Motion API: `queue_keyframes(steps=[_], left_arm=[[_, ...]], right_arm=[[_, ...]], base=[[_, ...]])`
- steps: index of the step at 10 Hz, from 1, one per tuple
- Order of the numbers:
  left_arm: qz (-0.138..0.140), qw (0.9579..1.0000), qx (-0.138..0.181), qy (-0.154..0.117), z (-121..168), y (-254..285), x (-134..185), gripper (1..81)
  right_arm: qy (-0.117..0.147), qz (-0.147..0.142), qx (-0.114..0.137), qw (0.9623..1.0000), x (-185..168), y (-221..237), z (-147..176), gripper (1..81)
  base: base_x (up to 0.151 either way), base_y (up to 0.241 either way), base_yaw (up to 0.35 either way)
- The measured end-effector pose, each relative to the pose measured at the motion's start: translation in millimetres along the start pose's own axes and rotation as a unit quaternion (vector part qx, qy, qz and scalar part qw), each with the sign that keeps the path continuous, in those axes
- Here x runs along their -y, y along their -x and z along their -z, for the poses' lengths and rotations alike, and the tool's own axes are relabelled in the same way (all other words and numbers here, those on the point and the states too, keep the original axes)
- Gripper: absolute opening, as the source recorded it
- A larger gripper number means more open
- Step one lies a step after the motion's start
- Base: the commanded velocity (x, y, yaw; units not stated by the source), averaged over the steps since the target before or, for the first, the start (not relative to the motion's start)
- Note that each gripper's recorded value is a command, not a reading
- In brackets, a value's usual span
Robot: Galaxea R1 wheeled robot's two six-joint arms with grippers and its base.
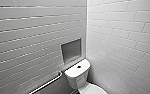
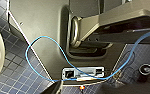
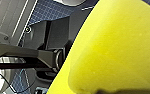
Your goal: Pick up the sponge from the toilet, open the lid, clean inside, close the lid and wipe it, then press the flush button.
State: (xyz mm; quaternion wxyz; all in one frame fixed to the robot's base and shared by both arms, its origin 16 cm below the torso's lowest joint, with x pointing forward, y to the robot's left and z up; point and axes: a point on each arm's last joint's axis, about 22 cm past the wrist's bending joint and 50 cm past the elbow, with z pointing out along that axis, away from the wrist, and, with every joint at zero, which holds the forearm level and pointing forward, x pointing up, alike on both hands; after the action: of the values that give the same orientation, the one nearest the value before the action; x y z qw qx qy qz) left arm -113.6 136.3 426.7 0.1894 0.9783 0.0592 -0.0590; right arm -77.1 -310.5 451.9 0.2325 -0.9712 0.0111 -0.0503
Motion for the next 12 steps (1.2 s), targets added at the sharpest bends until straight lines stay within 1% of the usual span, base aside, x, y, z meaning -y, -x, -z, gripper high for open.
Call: queue_keyframes(steps=[1, 3, 4, 5, 6, 7, 8, 9, 10, 11, 12], left_arm=[[-0.002, 1.0, -0.005, 0.001, -1, 0, -1, 81.1], [-0.01, 0.9997, -0.022, 0.002, -1, -11, -1, 81.1], [-0.011, 0.9996, -0.025, 0.002, -1, -14, -1, 81.1], [-0.011, 0.9996, -0.026, 0.002, 0, -15, -1, 81.1], [-0.011, 0.9996, -0.027, 0.001, 0, -17, 1, 81.1], [-0.011, 0.9996, -0.026, -0.001, 1, -15, 4, 81.1], [-0.009, 0.9996, -0.026, -0.005, 1, -15, 8, 81.1], [-0.007, 0.9996, -0.025, -0.009, 2, -14, 11, 81.1], [-0.006, 0.9996, -0.025, -0.011, 2, -13, 14, 81.1], [-0.004, 0.9996, -0.024, -0.014, 2, -13, 17, 81.1], [-0.004, 0.9996, -0.024, -0.014, 2, -12, 17, 81.1]], right_arm=[[0.0, 0.004, -0.005, 1.0, 1, -1, 0, 1.0], [-0.003, 0.013, -0.026, 0.9996, 3, -16, -2, 1.0], [0.0, 0.014, -0.025, 0.9996, 3, -15, -3, 1.0], [0.015, 0.014, -0.007, 0.9998, 0, -8, -8, 1.0], [0.039, 0.019, 0.025, 0.9988, 0, 3, -17, 1.0], [0.071, 0.027, 0.074, 0.9943, 1, 21, -29, 1.0], [0.102, 0.036, 0.119, 0.9869, 4, 34, -40, 1.0], [0.126, 0.043, 0.151, 0.9795, 11, 37, -49, 1.0], [0.139, 0.046, 0.169, 0.9747, 22, 31, -61, 1.0], [0.134, 0.049, 0.178, 0.9738, 41, 28, -73, 1.0], [0.121, 0.052, 0.183, 0.9743, 58, 34, -79, 1.0]], base=[[0.0, 0.0, 0.0], [0.0, 0.0, 0.0], [0.0, 0.0, 0.0], [0.0, 0.0, 0.0], [0.0, 0.0, 0.0], [0.0, 0.0, 0.0], [0.0, 0.0, 0.0], [0.0, 0.0, 0.0], [0.0, 0.0, 0.0], [0.0, 0.0, 0.0], [0.0, 0.0, 0.0]])
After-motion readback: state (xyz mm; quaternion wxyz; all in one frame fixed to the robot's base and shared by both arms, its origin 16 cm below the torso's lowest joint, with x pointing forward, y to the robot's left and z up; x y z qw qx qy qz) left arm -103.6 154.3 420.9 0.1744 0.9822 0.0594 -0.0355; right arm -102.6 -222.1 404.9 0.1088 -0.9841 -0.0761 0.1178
